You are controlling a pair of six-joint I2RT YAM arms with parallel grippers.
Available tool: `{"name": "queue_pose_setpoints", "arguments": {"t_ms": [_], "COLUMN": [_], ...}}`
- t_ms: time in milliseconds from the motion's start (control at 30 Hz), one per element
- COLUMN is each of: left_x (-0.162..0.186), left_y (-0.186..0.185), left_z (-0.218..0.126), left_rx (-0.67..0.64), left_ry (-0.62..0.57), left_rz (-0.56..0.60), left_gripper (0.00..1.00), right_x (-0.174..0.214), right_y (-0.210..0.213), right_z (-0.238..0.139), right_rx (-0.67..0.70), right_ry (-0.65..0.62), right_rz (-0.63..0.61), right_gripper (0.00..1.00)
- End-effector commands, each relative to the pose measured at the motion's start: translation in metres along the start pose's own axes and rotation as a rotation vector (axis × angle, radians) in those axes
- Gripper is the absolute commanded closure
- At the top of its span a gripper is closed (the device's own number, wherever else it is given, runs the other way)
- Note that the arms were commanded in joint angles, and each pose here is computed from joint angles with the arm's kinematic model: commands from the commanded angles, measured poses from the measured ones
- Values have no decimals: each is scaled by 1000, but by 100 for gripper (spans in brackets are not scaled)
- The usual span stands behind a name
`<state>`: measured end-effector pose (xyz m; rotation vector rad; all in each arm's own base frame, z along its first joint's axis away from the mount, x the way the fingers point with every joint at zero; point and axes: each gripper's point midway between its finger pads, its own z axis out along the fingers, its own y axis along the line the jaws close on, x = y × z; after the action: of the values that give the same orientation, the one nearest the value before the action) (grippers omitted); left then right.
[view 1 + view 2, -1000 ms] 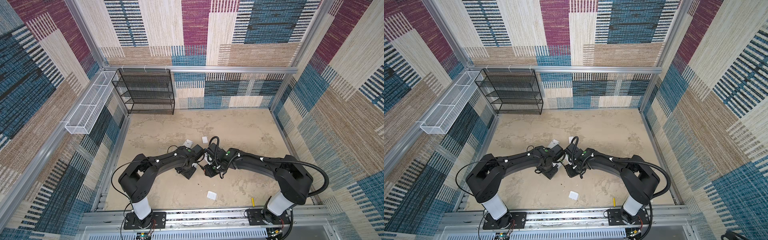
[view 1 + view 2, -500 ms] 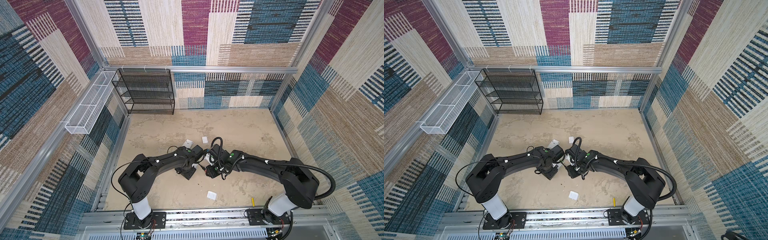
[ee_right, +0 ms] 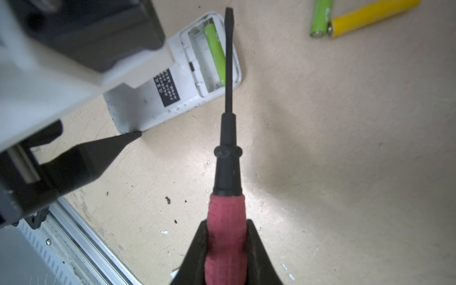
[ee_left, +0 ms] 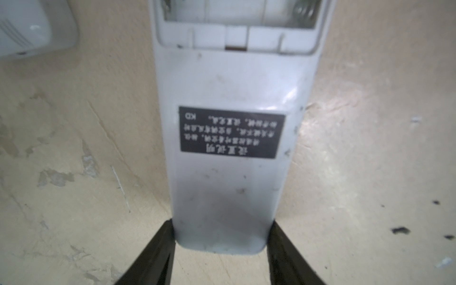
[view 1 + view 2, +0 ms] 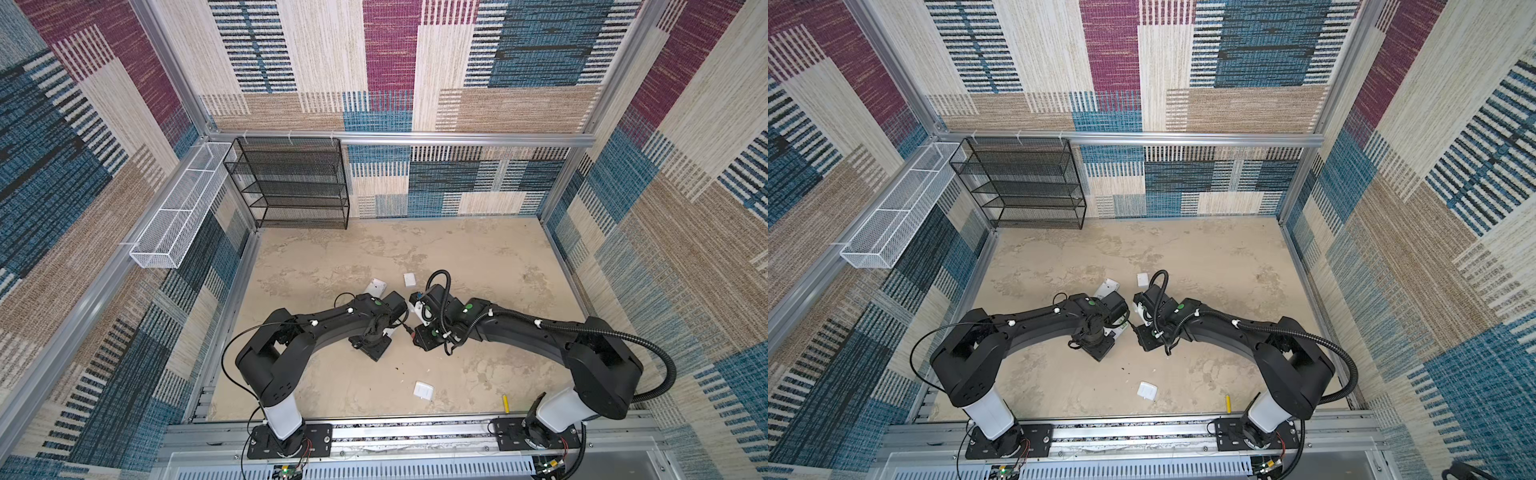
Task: Unload the batteries from the remote control
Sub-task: 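Pry the green batteries out with the screwdriver tip in the right gripper, then pry the remaining green battery out with the screwdriver tip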
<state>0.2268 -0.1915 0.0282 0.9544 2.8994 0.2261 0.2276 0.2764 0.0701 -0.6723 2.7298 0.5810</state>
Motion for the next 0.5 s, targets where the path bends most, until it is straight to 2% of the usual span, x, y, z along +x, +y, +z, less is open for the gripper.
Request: {"name": "queue_pose_setpoints", "arguments": {"t_ms": [0,233,467], "left_x": [5,-3,-7], "left_y": [1,-5,-5], "left_z": [2,2,-1], "left_rx": [-1,30,25], "left_ry": [23,0,-18], "left_rz": [-16,-43,-55], "left_gripper": [52,53,53], "right_x": [-10,-6,12], "right_y": [-8,-30,-10], "right_z": [-7,-31,-32], "right_rx": [33,120,-1], "right_ry": [-51,-62,3], "right_rz": [5,29,32], "right_gripper": [100,100,100]}}
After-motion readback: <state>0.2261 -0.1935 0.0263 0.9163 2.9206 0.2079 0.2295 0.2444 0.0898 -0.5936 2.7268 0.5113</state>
